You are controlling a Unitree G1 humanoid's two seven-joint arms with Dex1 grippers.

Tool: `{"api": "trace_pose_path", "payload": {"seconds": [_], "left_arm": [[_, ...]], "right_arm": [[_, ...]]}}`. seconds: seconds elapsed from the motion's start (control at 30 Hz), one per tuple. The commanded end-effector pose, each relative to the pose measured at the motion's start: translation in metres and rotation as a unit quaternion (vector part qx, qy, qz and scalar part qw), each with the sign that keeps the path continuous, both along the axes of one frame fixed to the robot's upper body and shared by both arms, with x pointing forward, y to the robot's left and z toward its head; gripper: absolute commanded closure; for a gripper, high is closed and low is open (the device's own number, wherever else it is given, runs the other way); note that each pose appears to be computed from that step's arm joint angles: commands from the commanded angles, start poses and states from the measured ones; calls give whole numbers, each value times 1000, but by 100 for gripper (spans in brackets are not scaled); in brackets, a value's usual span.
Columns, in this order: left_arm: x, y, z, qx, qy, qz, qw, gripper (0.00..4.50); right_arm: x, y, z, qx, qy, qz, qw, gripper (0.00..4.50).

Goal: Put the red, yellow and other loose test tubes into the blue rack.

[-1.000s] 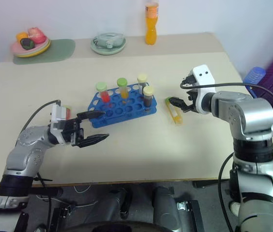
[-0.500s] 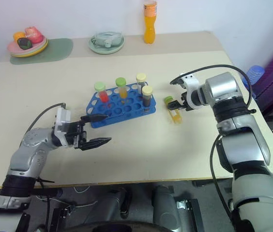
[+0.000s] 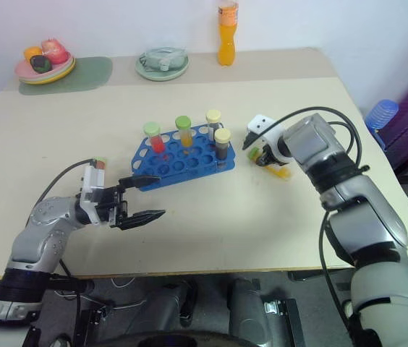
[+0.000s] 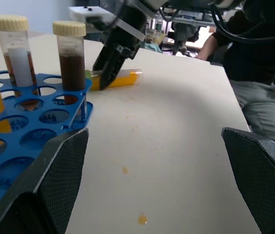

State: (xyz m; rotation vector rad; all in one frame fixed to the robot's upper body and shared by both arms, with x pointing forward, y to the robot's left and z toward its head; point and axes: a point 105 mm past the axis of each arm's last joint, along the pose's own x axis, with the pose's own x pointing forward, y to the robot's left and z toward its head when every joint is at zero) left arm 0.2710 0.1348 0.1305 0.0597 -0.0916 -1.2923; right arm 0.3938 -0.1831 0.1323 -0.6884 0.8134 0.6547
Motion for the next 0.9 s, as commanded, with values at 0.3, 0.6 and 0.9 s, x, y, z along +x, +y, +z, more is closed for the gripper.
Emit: {"api": "trace_pose_path", "payload": {"seconds": [0.3, 0.6, 0.9], "left_arm": [[3, 6, 9, 0, -17, 2, 1000, 0], [17, 38, -1, -52, 5, 95, 994, 0], [19, 66, -4, -51, 3, 143, 988, 0]], "right_arm": [[-109, 65, 48, 242, -36, 268, 932, 368], [-73, 148, 121, 528, -311, 198, 764, 368], [-42, 177, 79, 494, -427, 150, 742, 368]]}}
